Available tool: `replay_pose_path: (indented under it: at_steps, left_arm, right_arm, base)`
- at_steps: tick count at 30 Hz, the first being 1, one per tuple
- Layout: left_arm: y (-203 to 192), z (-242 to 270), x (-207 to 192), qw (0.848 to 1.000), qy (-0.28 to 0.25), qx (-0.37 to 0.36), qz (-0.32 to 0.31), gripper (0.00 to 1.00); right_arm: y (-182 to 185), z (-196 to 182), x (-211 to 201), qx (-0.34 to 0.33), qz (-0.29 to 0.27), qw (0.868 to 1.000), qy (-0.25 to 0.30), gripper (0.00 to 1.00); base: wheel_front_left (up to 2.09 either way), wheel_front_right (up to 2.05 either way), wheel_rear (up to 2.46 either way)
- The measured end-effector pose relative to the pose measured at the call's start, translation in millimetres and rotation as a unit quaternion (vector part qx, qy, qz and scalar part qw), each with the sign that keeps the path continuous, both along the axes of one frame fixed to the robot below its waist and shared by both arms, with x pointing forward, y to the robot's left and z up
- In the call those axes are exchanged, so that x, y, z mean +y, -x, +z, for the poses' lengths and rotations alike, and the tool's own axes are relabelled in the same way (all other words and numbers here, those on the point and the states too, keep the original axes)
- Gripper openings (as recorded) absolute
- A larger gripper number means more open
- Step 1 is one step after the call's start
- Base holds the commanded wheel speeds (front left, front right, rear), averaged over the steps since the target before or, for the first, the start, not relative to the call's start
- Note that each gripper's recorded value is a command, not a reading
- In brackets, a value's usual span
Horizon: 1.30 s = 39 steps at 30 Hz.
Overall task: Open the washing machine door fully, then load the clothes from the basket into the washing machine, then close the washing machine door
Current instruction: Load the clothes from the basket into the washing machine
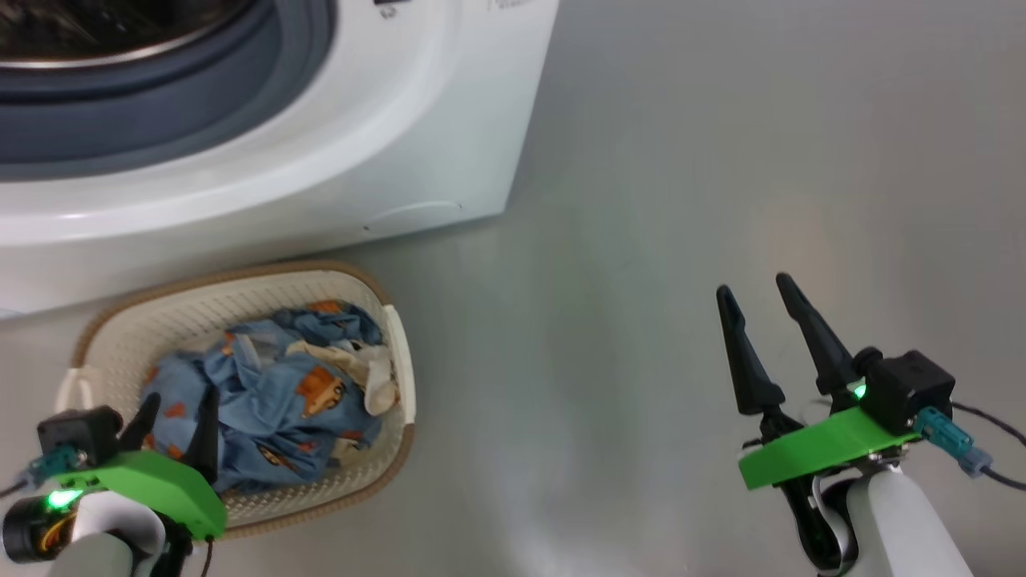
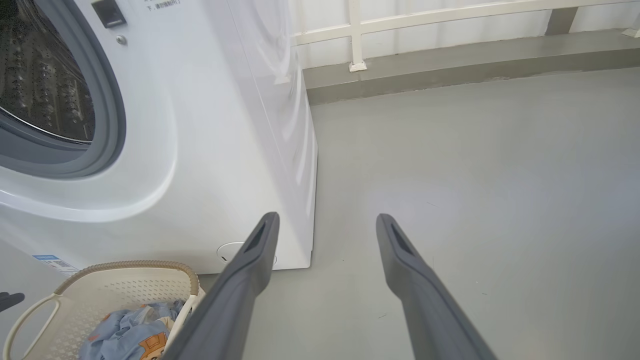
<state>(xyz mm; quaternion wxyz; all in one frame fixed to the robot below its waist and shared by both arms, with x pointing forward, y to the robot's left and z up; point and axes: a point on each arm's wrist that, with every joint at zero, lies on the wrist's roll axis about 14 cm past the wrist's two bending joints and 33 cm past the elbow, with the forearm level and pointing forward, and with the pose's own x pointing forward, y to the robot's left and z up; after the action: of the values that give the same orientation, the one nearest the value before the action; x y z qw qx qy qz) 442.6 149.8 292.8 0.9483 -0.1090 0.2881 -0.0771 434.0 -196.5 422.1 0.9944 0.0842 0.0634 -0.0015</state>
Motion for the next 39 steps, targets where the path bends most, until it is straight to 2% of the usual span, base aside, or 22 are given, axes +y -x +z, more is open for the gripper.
replay_pose_path:
  at_steps: [6,16,39]
  left_arm:
    - [-3.1,-46.8,-10.3,0.997,0.01,0.077,-0.015,1.0]
    - [4.1,-108.6,-14.3,0.983,0.016,0.182,-0.024,1.0]
    - [-22.8,-187.1,-42.3,0.961,0.065,0.266,-0.04,1.0]
  right_arm:
    - [-13.6,-13.9,-1.4,0.01,0.002,1.0,0.003,1.0]
    - [-27.2,-39.0,-3.5,0.03,0.005,0.999,0.009,1.0]
    - [-33.9,-100.4,-14.0,0.088,0.002,0.996,0.028,1.0]
  base:
    - [0.0,0.0,0.0]
    - [0.0,0.0,0.0]
    - [0.0,0.0,0.0]
